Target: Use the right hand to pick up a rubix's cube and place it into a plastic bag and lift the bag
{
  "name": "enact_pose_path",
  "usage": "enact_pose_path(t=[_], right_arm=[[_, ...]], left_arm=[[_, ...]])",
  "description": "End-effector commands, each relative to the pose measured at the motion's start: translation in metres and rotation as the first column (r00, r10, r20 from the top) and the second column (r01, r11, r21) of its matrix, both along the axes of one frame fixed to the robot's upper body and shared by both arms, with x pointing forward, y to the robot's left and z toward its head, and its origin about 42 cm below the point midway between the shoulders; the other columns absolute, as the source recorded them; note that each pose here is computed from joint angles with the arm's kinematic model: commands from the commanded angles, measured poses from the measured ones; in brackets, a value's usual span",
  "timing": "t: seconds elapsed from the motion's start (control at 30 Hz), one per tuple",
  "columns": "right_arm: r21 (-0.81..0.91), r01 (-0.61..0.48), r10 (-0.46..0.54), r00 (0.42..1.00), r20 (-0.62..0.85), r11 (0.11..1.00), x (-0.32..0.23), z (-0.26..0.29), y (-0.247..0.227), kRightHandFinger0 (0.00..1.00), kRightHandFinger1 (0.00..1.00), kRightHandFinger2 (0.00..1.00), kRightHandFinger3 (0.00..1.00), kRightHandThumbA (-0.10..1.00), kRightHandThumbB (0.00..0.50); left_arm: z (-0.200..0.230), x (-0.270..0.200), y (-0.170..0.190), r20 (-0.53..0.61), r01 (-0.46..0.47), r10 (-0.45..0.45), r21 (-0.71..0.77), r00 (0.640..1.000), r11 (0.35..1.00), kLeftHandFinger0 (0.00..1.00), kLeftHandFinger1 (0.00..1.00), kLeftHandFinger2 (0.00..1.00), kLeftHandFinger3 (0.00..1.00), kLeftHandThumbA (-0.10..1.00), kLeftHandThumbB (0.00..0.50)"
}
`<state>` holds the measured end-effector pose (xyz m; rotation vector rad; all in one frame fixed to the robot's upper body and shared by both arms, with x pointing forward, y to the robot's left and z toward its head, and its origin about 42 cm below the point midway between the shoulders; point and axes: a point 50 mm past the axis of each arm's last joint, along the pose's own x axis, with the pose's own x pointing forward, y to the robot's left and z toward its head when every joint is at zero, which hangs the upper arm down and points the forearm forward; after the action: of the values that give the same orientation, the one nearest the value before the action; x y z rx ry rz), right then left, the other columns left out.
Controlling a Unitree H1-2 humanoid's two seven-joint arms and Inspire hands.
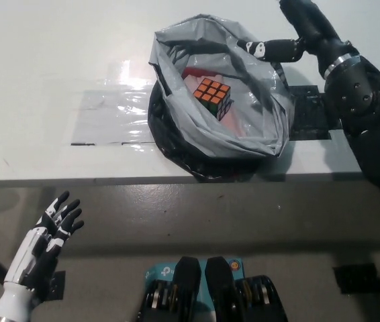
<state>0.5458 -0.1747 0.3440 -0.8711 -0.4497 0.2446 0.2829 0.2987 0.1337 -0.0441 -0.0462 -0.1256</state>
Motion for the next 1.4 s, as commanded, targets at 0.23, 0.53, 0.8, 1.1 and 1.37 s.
enact_pose_path(t=[0.23, 0.53, 0.8, 1.1, 1.37], right_arm=[[0.019, -0.050, 0.051, 0.997, -0.054, 0.999, 0.002, -0.009, 0.020, 1.00, 1.00, 1.00, 1.00, 0.90, 0.423], [-0.021, -0.056, 0.052, 0.988, -0.143, 0.998, -0.003, -0.037, 0.028, 1.00, 1.00, 1.00, 1.00, 0.92, 0.458], [-0.304, 0.115, -0.138, 0.989, -0.054, 0.946, 0.005, -0.042, 0.019, 1.00, 1.00, 1.00, 1.00, 0.90, 0.500], [-0.418, 0.265, -0.219, 0.963, 0.155, 0.869, 0.011, -0.030, 0.003, 1.00, 1.00, 1.00, 1.00, 0.75, 0.485], [-0.399, 0.268, -0.149, 0.941, 0.304, 0.877, -0.002, 0.007, 0.013, 1.00, 1.00, 1.00, 1.00, 0.78, 0.487]], left_arm=[[0.016, 0.004, 0.003, 0.059, 0.001, -0.002, 0.012, 0.998, 1.000, 1.00, 1.00, 1.00, 1.00, 0.67, 0.215], [0.017, 0.003, 0.003, 0.061, 0.007, -0.007, 0.013, 0.998, 1.000, 1.00, 1.00, 1.00, 1.00, 0.65, 0.202], [0.017, 0.004, 0.004, 0.066, 0.004, -0.005, 0.016, 0.998, 1.000, 1.00, 1.00, 1.00, 1.00, 0.64, 0.193], [0.015, 0.003, 0.005, 0.056, -0.011, 0.011, 0.007, 0.998, 1.000, 1.00, 1.00, 1.00, 1.00, 0.64, 0.201], [0.015, 0.004, 0.004, 0.058, -0.011, 0.010, 0.016, 0.998, 1.000, 1.00, 1.00, 1.00, 1.00, 0.65, 0.196]])
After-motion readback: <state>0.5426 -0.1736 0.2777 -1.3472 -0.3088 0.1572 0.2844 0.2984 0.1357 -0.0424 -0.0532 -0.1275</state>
